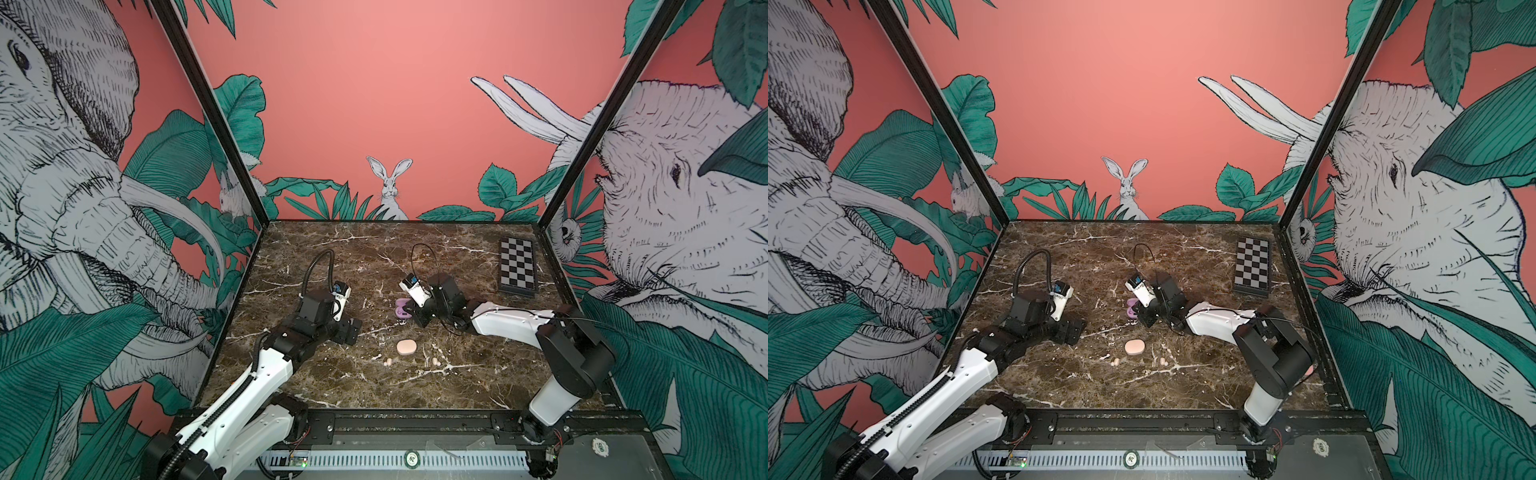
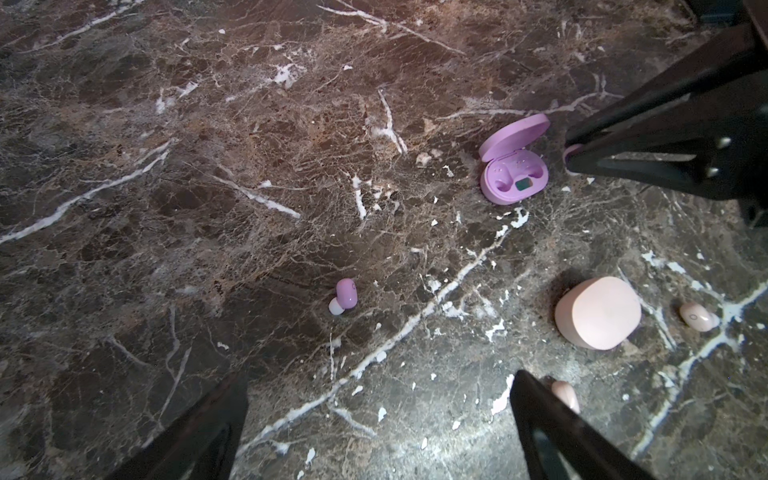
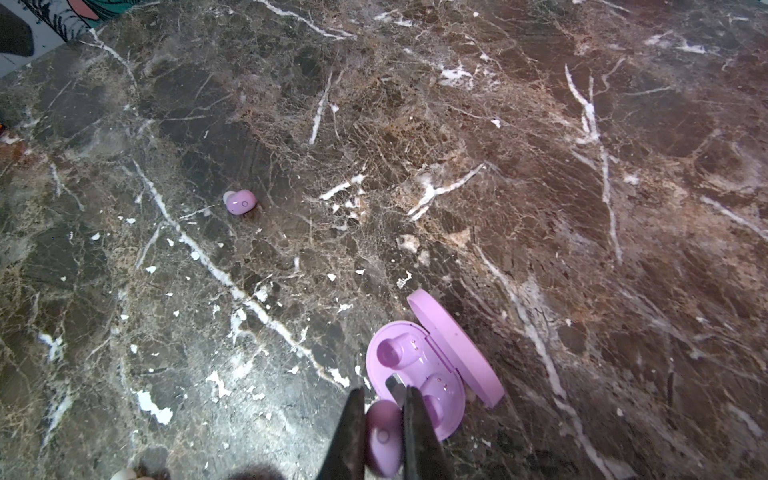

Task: Insert the wireless bluetooth earbuds into the charging case
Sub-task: 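Lower the held lilac earbud into a slot of the open case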

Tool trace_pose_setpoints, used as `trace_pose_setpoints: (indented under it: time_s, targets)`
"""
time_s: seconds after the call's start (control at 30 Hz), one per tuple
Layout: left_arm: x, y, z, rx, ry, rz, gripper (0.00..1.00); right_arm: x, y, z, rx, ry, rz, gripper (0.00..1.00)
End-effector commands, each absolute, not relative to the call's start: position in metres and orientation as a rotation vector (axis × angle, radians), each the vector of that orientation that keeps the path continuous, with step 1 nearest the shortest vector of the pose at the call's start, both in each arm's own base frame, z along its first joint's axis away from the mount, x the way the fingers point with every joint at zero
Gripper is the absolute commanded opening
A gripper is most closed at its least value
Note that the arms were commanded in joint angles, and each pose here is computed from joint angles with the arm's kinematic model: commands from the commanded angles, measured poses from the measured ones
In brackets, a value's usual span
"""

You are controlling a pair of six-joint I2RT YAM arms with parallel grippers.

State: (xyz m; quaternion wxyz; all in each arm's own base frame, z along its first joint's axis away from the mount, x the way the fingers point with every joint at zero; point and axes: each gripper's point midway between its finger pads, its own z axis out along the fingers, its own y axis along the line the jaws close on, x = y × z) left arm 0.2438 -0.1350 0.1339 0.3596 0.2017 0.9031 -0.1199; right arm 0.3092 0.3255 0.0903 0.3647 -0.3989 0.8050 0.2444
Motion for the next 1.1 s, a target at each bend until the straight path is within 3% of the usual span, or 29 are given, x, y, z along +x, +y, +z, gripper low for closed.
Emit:
trace_pose_setpoints:
  time_s: [0.0, 1.07]
  targets:
    - [0.245, -0.139, 0.138, 0.544, 2.305, -0.318, 0.99, 0.315, 0.329, 0.092, -1.027, 2.015, 0.644, 0.00]
    - [0.246, -0.138, 0.136, 0.536, 2.320, -0.307, 0.99, 0.325, 0.323, 0.067, -1.021, 2.037, 0.568, 0.00]
